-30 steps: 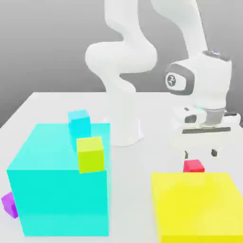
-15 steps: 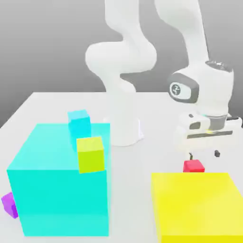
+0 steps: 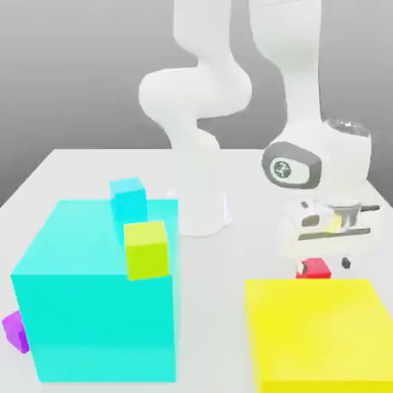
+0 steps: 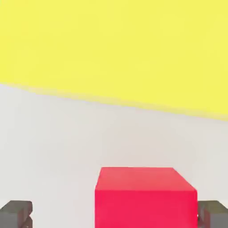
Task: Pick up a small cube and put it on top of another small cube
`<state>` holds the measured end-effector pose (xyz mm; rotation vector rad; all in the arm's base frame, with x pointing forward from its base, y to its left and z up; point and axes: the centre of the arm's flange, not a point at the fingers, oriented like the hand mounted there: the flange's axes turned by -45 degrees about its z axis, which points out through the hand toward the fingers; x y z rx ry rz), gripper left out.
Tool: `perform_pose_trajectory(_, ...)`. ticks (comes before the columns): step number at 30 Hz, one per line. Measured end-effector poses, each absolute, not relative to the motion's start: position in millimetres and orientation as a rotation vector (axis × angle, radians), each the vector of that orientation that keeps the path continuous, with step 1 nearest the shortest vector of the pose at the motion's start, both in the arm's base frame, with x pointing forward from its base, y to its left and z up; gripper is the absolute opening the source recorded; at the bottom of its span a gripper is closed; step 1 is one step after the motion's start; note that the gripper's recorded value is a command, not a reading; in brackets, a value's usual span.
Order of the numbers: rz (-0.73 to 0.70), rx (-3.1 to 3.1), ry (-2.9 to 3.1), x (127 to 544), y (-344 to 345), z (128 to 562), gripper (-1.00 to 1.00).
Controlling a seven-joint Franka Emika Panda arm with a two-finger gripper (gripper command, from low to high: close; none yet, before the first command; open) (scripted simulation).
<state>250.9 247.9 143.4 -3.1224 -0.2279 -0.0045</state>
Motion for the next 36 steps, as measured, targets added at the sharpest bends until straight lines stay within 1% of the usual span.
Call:
perform_pose_trajectory(3,-0.002,-3.128,-0.232,247.4,241.4,131.2,0.0)
perform_pose_trajectory(4,-0.001,-3.13,-0.233,246.4,239.4,127.8,-1.0)
perform_pose_trajectory(11,-0.002,-3.129,-0.233,246.3,239.3,127.6,-1.0)
perform_pose_trajectory(25,-0.009,-3.112,-0.227,256.3,258.5,174.2,-1.0)
perform_pose_trajectory(36,-0.004,-3.116,-0.236,252.9,254.1,193.0,-1.0)
